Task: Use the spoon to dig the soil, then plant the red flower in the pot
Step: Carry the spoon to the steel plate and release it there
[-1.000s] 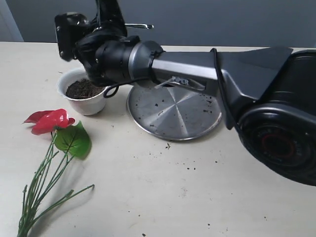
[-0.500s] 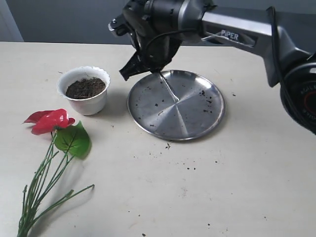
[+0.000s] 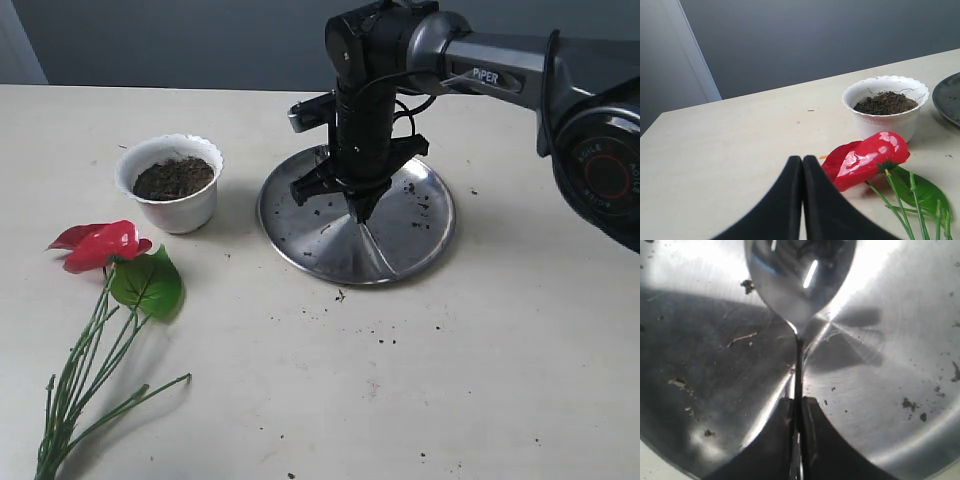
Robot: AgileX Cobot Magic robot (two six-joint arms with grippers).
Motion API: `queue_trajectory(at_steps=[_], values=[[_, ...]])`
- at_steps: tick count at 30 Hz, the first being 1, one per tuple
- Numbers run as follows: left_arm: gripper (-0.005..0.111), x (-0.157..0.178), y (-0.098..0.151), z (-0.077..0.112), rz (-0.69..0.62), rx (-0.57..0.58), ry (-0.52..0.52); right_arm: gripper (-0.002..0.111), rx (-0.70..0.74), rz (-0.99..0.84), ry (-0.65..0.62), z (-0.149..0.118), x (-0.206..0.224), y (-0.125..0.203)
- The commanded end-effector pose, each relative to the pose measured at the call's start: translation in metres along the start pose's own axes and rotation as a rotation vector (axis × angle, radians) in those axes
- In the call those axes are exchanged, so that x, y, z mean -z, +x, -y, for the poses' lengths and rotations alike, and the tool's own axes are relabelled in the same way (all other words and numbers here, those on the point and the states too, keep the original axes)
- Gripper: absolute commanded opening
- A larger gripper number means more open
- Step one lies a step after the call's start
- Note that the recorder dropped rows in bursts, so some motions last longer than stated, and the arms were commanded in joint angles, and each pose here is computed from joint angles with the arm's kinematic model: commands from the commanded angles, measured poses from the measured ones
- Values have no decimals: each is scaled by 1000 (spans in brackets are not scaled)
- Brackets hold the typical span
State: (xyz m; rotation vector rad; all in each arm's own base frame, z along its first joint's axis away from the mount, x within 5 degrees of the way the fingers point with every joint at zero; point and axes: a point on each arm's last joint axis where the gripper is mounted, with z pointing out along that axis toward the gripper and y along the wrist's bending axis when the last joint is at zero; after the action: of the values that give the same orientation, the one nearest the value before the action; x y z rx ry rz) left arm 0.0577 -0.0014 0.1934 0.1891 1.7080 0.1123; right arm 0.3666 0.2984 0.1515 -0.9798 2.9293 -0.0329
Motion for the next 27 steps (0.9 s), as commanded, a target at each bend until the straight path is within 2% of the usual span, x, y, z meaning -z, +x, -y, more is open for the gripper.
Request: queue_trajectory(at_steps=[1, 10, 12, 18, 23, 27], values=[[0, 0, 0, 0, 10, 13, 2, -1, 4, 48, -2, 1, -6, -6], [0, 0, 0, 0, 10, 13, 2, 0, 20, 77, 32, 4, -12, -10], [0, 0, 0, 0, 10, 13, 2, 5, 23, 79, 38, 5, -12, -10], [0, 0, 0, 0, 10, 13, 2, 34, 18, 83, 38, 5, -12, -11], [0, 0, 0, 0, 10, 13, 2, 36, 4, 102, 36, 5, -7, -11], [0, 0, 0, 0, 10, 13, 2, 36, -31, 155, -11, 0, 20, -10]])
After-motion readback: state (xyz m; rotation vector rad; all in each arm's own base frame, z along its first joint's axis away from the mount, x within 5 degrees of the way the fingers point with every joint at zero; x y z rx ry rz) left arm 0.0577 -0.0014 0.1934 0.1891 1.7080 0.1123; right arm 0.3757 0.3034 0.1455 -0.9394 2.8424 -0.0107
